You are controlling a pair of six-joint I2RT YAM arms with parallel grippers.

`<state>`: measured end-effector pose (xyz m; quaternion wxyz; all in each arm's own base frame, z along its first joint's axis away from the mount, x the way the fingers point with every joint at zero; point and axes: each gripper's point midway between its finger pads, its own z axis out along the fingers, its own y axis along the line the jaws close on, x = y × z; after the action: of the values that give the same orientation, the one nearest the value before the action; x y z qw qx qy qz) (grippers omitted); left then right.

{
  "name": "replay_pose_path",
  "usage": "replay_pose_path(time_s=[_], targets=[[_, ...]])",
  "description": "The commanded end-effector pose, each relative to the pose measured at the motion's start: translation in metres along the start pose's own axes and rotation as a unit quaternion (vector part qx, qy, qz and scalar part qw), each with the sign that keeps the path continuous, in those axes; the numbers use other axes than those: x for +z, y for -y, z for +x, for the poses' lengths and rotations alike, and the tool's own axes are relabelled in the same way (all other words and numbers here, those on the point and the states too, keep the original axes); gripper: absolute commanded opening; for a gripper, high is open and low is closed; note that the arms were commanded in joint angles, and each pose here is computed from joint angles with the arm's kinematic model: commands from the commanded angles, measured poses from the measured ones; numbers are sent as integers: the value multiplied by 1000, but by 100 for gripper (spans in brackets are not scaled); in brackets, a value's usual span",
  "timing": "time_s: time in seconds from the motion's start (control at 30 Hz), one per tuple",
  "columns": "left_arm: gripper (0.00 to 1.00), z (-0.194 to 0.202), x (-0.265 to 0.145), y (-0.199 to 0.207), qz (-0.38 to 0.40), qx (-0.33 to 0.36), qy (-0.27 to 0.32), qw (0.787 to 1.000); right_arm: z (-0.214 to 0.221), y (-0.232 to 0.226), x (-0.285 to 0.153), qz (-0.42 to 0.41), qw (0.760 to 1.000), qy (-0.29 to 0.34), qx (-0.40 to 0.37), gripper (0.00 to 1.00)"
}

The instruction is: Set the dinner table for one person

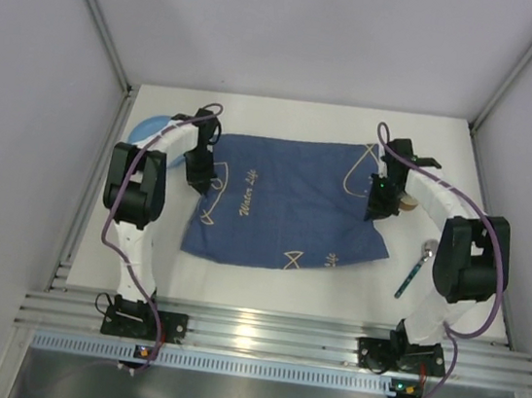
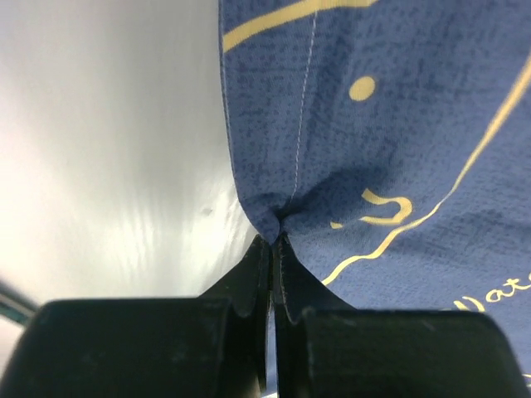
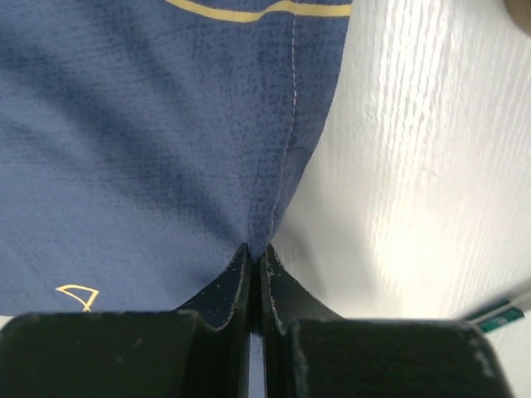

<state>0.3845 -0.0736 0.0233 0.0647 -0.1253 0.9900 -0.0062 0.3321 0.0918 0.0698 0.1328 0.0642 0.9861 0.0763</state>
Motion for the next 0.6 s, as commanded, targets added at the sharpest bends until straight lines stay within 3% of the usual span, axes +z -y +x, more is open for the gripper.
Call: replay_pose_path(time_s=[0.0,0.07,0.1,0.13,0.17,0.2,0.23,0.27,0.37,0.57], targets=[[0,19,-21,-26,-44,6,-4,999,26,16,-20,38,998,-36,-25,0],[0,24,-25,-30,-49,7,-5,999,28,20,-25,49,998,-34,-30,1],[0,27,-25,-33,-56,7,-7,998,29,21,-27,50,998,-34,-30,9],[0,28,-25,-35,-61,4,-4,998,29,20,-28,49,998,-33,-28,36],[4,28,-27,-36,-64,3,0,998,30,18,-29,45,998,-37,-29,48],[19,26,-29,-38,-66,0,7,998,29,17,-32,42,998,-39,-28,59],[46,25,-30,-39,-70,1,12,997,29,15,-34,38,998,-40,-27,76],[55,20,-31,-39,-69,1,24,997,28,13,-37,33,998,-40,-27,79],[70,6,-34,-41,-80,10,44,996,17,3,-57,17,999,-19,-33,84],[73,-23,-53,-27,-66,10,74,995,-32,13,-120,59,993,107,-8,88]])
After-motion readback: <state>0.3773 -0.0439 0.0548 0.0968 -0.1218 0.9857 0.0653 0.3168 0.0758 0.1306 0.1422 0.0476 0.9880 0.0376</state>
